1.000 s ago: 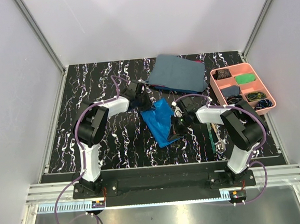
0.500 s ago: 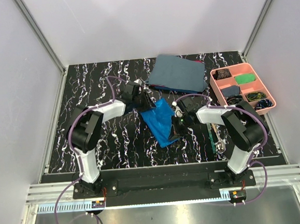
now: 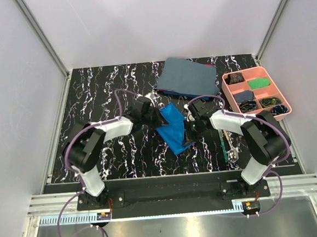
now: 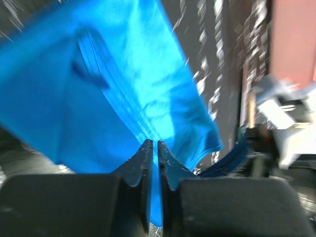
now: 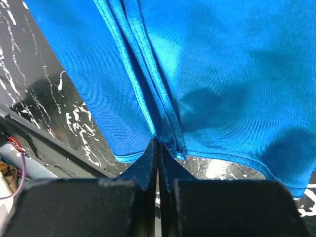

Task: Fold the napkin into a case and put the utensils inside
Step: Fold the lower triangle-folded napkin at the center of the board, then pick up the 2/3-rectangle-folded napkin at the center of the board.

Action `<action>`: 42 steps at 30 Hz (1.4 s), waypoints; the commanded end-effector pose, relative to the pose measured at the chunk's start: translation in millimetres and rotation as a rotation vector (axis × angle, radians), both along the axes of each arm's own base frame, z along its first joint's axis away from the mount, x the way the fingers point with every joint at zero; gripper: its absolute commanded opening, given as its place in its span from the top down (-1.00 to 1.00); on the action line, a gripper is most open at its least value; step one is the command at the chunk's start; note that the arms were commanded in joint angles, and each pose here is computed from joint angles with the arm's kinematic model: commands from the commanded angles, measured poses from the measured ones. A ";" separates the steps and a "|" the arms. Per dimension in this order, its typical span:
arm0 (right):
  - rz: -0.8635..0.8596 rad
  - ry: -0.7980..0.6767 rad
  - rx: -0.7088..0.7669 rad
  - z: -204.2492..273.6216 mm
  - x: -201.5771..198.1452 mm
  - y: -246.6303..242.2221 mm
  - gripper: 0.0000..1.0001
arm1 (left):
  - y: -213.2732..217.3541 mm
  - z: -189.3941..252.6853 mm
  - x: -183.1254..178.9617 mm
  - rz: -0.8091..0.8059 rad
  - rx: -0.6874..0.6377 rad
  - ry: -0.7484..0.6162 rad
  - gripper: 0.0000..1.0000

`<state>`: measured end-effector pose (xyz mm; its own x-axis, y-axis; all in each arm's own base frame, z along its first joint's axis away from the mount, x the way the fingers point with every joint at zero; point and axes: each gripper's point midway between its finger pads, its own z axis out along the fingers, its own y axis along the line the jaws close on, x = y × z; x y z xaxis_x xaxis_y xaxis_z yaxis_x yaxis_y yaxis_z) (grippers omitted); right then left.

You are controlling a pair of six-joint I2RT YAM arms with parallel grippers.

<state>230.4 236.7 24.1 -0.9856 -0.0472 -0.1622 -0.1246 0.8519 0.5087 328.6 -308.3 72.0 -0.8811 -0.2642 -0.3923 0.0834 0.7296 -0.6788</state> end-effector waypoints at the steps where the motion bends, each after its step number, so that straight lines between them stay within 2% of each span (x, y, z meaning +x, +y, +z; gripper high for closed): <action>1: -0.014 -0.074 -0.041 10.2 13.5 -6.5 1.00 | -23.8 -7.0 -1.6 -0.028 -0.043 0.025 0.86; 8: -0.020 -0.098 -0.137 -1.8 20.7 -21.1 1.00 | -26.6 -9.9 -4.6 -0.017 -0.011 0.014 0.88; 11: -0.016 -0.091 -0.173 -13.0 22.2 -25.4 1.00 | -31.0 -15.6 -6.8 -0.026 -0.016 0.038 0.76; 19: -0.019 -0.138 -0.260 -14.7 31.9 -39.6 1.00 | -27.5 -51.7 3.0 0.002 0.041 0.088 0.75; 20: -0.013 -0.148 -0.277 -8.8 31.1 -44.3 0.97 | -24.9 -57.7 4.1 0.007 0.054 0.092 0.76; 23: -0.014 -0.202 -0.331 15.4 35.1 -56.5 0.58 | -19.8 -63.6 2.5 0.015 0.073 0.094 0.79; 26: -0.003 -0.247 -0.247 45.3 35.0 -45.4 0.42 | -17.6 -67.7 -1.7 0.019 0.067 0.101 0.81; 30: 0.110 -0.150 0.082 61.8 10.0 9.0 0.45 | -18.1 -66.8 -4.0 0.018 0.053 0.103 0.82; 33: 0.146 -0.086 0.205 51.4 5.2 30.8 0.59 | -19.2 -63.1 -2.6 0.012 0.053 0.096 0.82; 37: 0.125 -0.050 0.172 16.8 8.7 30.0 0.78 | -20.3 -59.3 -0.6 0.006 0.056 0.090 0.83; 42: 0.072 -0.008 0.049 -25.2 -0.8 7.3 0.87 | -16.8 -61.5 -2.6 0.000 0.071 0.094 0.85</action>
